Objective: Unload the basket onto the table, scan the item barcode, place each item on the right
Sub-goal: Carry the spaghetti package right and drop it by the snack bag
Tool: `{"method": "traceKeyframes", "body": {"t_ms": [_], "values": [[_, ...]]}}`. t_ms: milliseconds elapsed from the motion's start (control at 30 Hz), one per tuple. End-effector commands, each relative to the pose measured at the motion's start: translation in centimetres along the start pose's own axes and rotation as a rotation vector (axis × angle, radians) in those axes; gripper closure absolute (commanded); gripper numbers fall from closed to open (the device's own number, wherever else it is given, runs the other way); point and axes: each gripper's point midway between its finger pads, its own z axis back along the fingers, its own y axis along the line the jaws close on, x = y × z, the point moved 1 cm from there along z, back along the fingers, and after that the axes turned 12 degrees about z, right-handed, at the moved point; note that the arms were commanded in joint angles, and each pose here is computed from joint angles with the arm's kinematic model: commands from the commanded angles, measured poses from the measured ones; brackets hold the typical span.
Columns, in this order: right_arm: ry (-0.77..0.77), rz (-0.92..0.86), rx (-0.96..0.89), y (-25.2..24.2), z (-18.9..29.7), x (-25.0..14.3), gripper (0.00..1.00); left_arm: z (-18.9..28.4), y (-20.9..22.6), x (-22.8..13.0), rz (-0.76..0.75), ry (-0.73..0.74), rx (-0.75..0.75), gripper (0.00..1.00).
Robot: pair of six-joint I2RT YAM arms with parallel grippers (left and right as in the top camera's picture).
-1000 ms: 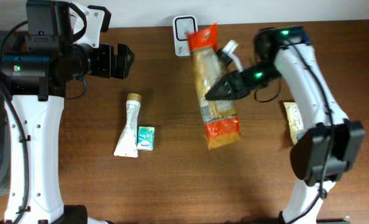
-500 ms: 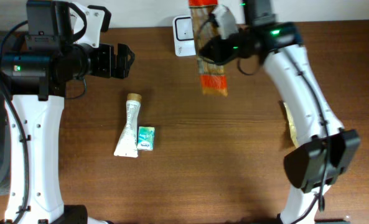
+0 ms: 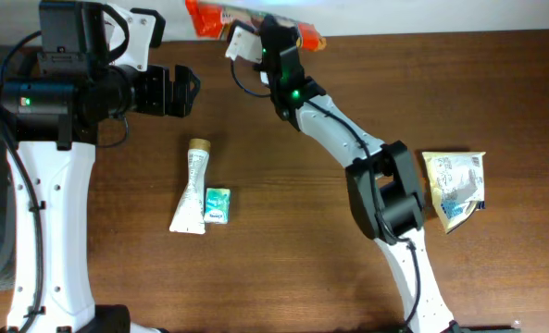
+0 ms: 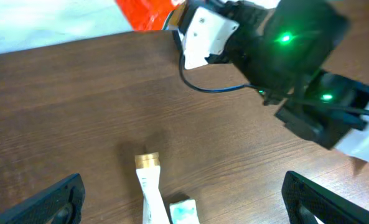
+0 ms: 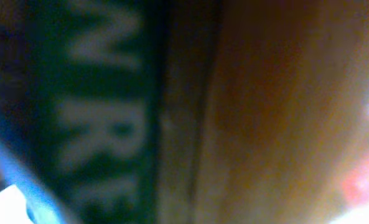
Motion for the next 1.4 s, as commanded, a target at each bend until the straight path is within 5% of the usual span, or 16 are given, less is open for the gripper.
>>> {"method": "traceKeyframes", "body": {"t_ms": [0,300,400,467,533,667,733,867,900,933,967,1033,1100,1167,1200,1367], "values": [[-0.031,0.069,-0.087,-3.0,0.0,0.6,0.96,0.3,0.0,0.2,-0.016,-0.01,-0.002,0.01],[-0.036,0.063,-0.089,-3.4,0.0,0.3,0.96,0.3,0.0,0.2,-0.016,-0.01,-0.002,0.01],[0.024,-0.26,0.0,-9.6,4.6,-1.8,0.96,0.3,0.0,0.2,-0.016,-0.01,-0.002,0.01],[0.092,-0.562,0.014,-16.6,11.6,-4.4,0.96,0.3,0.0,0.2,-0.016,-0.01,-0.002,0.01],[0.261,-0.94,0.095,-18.4,19.2,-8.9,0.96,0.3,0.0,0.2,-0.016,-0.01,-0.002,0.01],[0.804,-1.282,0.333,-10.6,27.9,-18.9,0.96,0.3,0.0,0.2,-0.016,-0.01,-0.002,0.01],[1.01,-1.4,0.602,-3.5,28.3,-23.3,0.96,0.3,0.0,0.2,-0.016,-0.01,-0.002,0.01],[1.258,-1.43,0.705,4.1,26.7,-31.2,0.96,0.3,0.0,0.2,-0.016,-0.01,-0.002,0.01],[1.291,-1.435,0.722,5.5,26.4,-32.5,0.82,0.3,0.0,0.2,-0.016,-0.01,-0.002,0.01],[1.315,-1.445,0.726,6.3,26.3,-33.5,0.44,0.3,0.0,0.2,-0.016,-0.01,-0.002,0.01],[1.329,-1.456,0.714,6.3,26.6,-34.3,0.23,0.3,0.0,0.2,-0.016,-0.01,-0.002,0.01],[1.328,-1.484,0.679,4.4,27.4,-35.2,0.16,0.3,0.0,0.2,-0.016,-0.01,-0.002,0.01],[1.269,-1.502,0.707,0.9,28.4,-34.2,0.15,0.3,0.0,0.2,-0.016,-0.01,-0.002,0.01],[0.784,-1.595,0.982,-4.0,26.8,-25.4,0.25,0.3,0.0,0.2,-0.016,-0.01,-0.002,0.01],[0.69,-1.612,1.051,-4.3,26.2,-22.6,0.27,0.3,0.0,0.2,-0.016,-0.01,-0.002,0.01],[0.635,-1.433,1.306,4.2,23.7,-7.7,0.38,0.3,0.0,0.2,-0.016,-0.01,-0.002,0.01]]}}
